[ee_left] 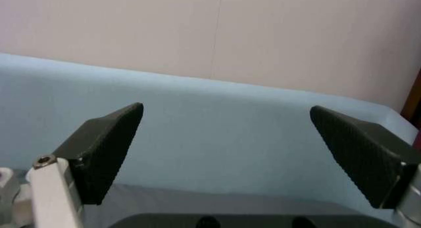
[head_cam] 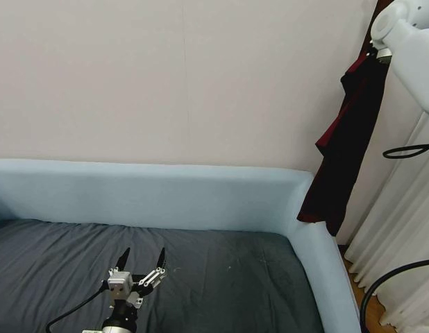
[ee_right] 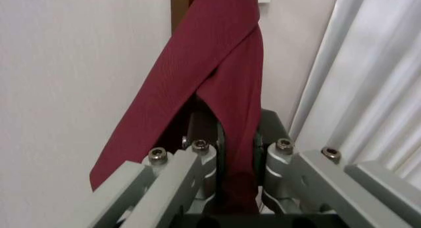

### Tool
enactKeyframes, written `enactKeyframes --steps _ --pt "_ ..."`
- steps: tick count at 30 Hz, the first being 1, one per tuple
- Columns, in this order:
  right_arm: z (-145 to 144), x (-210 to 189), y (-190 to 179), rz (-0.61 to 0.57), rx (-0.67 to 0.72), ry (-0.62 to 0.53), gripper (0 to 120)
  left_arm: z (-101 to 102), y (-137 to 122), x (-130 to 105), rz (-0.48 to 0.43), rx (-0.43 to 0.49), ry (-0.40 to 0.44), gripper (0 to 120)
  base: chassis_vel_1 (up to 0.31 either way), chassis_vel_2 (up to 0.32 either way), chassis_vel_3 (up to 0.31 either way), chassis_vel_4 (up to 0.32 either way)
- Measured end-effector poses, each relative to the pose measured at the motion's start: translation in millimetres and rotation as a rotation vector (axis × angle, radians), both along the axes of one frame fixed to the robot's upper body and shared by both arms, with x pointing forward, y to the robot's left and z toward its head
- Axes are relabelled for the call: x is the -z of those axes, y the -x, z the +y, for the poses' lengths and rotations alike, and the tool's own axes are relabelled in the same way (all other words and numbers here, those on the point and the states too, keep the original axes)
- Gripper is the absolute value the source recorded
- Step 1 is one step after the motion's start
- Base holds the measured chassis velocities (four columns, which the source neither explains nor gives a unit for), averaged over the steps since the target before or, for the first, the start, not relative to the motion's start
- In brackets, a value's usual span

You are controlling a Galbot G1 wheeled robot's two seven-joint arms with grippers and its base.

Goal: Pick up the clothes from the sofa and hang them on the clothes hanger.

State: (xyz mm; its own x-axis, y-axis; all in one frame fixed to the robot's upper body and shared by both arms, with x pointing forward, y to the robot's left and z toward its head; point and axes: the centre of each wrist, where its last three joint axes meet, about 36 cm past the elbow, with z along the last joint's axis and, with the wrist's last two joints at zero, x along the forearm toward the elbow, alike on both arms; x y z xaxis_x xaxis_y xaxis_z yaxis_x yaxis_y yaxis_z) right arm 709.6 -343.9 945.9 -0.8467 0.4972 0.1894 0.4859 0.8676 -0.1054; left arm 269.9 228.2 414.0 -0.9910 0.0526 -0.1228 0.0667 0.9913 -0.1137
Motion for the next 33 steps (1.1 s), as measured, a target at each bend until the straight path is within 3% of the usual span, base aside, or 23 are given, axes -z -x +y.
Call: enactKeyframes --steps 12,18,22,23,27,30,33 --pt "17.1 5.8 29.1 -0.053 -0.081 0.089 49 -2.5 0.5 2.6 0.006 0.001 0.005 100 0.0 0.0 0.0 0.0" --pt "36.7 -0.5 62.6 -0.105 -0.157 0.149 69 -3.8 0.3 3.4 0.006 0.003 0.006 100 0.0 0.0 0.0 0.0" --pt "44.9 1.4 93.6 -0.193 -0.24 0.178 90 -4.2 0.4 5.0 0.009 0.003 0.003 100 0.0 0.0 0.0 0.0" --pt "44.9 1.4 93.6 -0.193 -0.24 0.178 90 -4.2 0.4 5.0 0.009 0.003 0.003 100 0.0 0.0 0.0 0.0" --pt "64.4 42.8 151.8 -0.419 -0.56 0.124 100 -4.7 0.7 8.9 0.014 -0.002 -0.001 100 0.0 0.0 0.0 0.0" --pt "73.3 63.1 170.3 -0.449 -0.671 0.047 100 -5.8 1.5 10.3 0.015 -0.003 0.001 100 0.0 0.0 0.0 0.0" --pt "83.8 116.8 193.2 -0.439 -0.8 -0.08 100 -7.0 3.4 13.8 0.014 -0.003 0.001 100 0.0 0.0 0.0 0.0"
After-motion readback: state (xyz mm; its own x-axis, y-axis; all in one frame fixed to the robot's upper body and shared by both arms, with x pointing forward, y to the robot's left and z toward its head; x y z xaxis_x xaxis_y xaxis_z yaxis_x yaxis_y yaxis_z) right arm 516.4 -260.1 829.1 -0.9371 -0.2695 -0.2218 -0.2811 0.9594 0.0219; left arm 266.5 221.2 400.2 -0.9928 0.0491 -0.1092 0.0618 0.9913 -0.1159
